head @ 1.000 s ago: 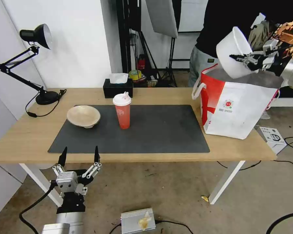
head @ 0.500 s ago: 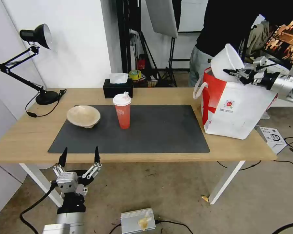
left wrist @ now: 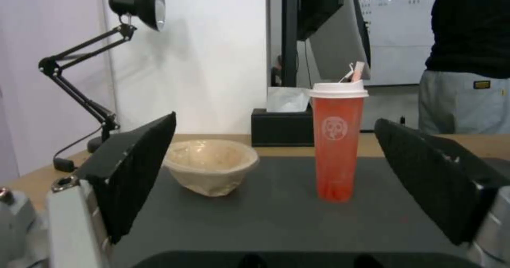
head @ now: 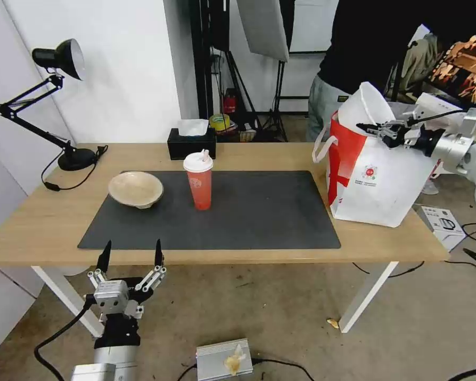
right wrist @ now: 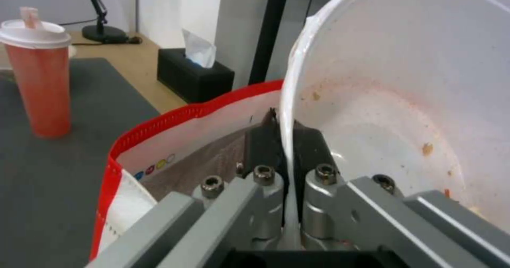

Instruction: Pick up the trash from the table and place it into the takeout bag.

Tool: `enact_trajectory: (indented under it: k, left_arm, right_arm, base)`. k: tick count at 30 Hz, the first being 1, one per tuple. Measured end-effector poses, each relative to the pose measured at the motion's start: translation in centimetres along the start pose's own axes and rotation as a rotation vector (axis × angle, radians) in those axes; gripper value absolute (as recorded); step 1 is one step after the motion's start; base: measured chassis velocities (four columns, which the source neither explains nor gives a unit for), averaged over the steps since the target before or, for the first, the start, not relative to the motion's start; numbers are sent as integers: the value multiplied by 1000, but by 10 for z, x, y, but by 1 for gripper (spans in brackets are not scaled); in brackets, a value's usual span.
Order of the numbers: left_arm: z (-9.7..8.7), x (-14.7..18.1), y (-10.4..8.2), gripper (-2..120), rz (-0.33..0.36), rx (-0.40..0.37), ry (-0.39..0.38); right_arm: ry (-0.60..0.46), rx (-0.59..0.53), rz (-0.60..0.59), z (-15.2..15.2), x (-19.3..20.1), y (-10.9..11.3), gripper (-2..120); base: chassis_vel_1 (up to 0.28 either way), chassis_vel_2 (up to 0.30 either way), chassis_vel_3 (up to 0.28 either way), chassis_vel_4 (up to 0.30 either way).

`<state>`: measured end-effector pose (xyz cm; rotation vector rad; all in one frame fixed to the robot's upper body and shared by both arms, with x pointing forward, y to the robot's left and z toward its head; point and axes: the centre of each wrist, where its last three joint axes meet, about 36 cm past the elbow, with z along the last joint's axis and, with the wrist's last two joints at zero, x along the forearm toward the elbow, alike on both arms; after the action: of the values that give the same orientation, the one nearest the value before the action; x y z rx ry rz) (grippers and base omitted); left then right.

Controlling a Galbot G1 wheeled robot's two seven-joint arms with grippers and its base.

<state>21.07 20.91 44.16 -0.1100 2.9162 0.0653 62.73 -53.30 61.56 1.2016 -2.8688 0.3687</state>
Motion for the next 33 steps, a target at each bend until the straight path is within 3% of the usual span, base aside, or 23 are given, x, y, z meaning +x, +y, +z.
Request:
enact_trajectory:
  k: [5,28,33]
  left_arm:
    - [0,0,0,100,0,-1,-1]
    - [4,-1,2,100,13,-13,3]
    - [4,-1,2,100,13,-11,1]
  right_arm:
    - [-36,-4,6,0,-3,2,8]
    - [-56,-25,39,10,2,8,96]
    - [-57,-25,45,11,4,8,100]
  base:
    - [0,0,0,0]
    - [0,0,0,0]
    - [0,0,0,0]
